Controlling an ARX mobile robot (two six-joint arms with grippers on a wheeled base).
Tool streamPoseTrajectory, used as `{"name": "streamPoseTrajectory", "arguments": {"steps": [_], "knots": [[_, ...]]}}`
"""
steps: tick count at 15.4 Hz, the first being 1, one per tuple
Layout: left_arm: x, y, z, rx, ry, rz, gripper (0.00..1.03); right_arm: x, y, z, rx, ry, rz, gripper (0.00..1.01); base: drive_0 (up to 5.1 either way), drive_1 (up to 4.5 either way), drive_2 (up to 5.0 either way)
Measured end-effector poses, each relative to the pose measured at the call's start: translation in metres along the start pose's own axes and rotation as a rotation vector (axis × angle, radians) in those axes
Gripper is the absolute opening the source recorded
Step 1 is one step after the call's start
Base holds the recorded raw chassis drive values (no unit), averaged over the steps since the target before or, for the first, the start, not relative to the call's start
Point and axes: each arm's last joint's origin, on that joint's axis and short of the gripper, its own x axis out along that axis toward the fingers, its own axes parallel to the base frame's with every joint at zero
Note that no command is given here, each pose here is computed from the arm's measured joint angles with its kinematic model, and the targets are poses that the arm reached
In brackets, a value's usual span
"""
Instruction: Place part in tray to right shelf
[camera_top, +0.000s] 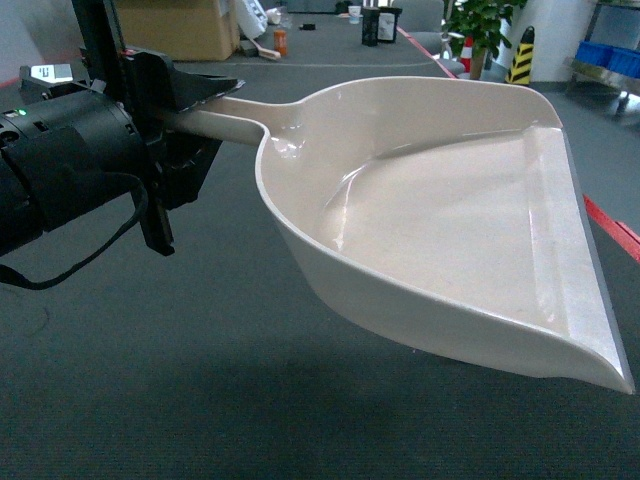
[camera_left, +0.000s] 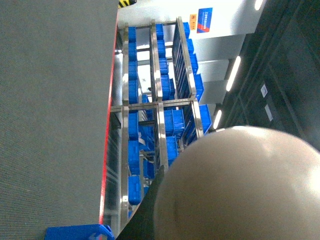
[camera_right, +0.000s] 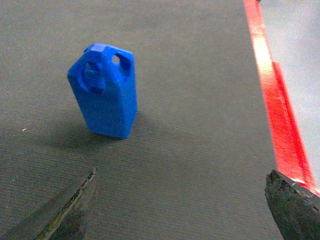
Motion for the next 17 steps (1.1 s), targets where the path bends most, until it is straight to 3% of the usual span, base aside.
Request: {"name": "streamPoseTrajectory", "arguments": {"steps": [7, 8, 9, 10, 11, 14, 15, 17], "knots": [[0.0, 0.0, 0.0, 0.0, 0.0, 0.0, 0.16, 0.045, 0.019, -0.004, -0.013, 0.095, 0.089, 0.98, 0.0, 0.0, 0.0], [0.0, 0.0, 0.0, 0.0, 0.0, 0.0, 0.16, 0.078, 0.031, 0.014, -0.008, 0.062, 0.093, 0.98, 0.0, 0.0, 0.0], [0.0, 0.0, 0.0, -0.001, -0.006, 0.0, 0.16, 0.107, 0.048, 0.018, 0.011, 0.062, 0.107, 0.98, 0.0, 0.0, 0.0], [-0.001, 0.0, 0.003, 0.001, -0.021, 0.001, 0.15, 0.123, 0.058, 0.02, 0.018, 0.055, 0.048, 0.77, 0.0, 0.0, 0.0], [0.0, 0.0, 0.0, -0.011, -0.001, -0.001, 0.15, 0.109, 0.055, 0.017, 0.038, 0.062, 0.027, 0.48, 0.0, 0.0, 0.0], [0.0, 0.0, 0.0, -0.014, 0.0, 0.0, 0.15, 0.056, 0.026, 0.03, 0.091, 0.042, -0.032, 0.47, 0.0, 0.0, 0.0], [0.0, 0.0, 0.0, -0.013, -0.003, 0.0, 0.15, 0.036, 0.017, 0.042, 0.11, 0.013, -0.046, 0.47, 0.0, 0.0, 0.0], [0.0, 0.0, 0.0, -0.013, 0.0, 0.0, 0.15, -0.002, 0.008, 0.082, 0.156, -0.113, -0.012, 0.47, 0.0, 0.0, 0.0]]}}
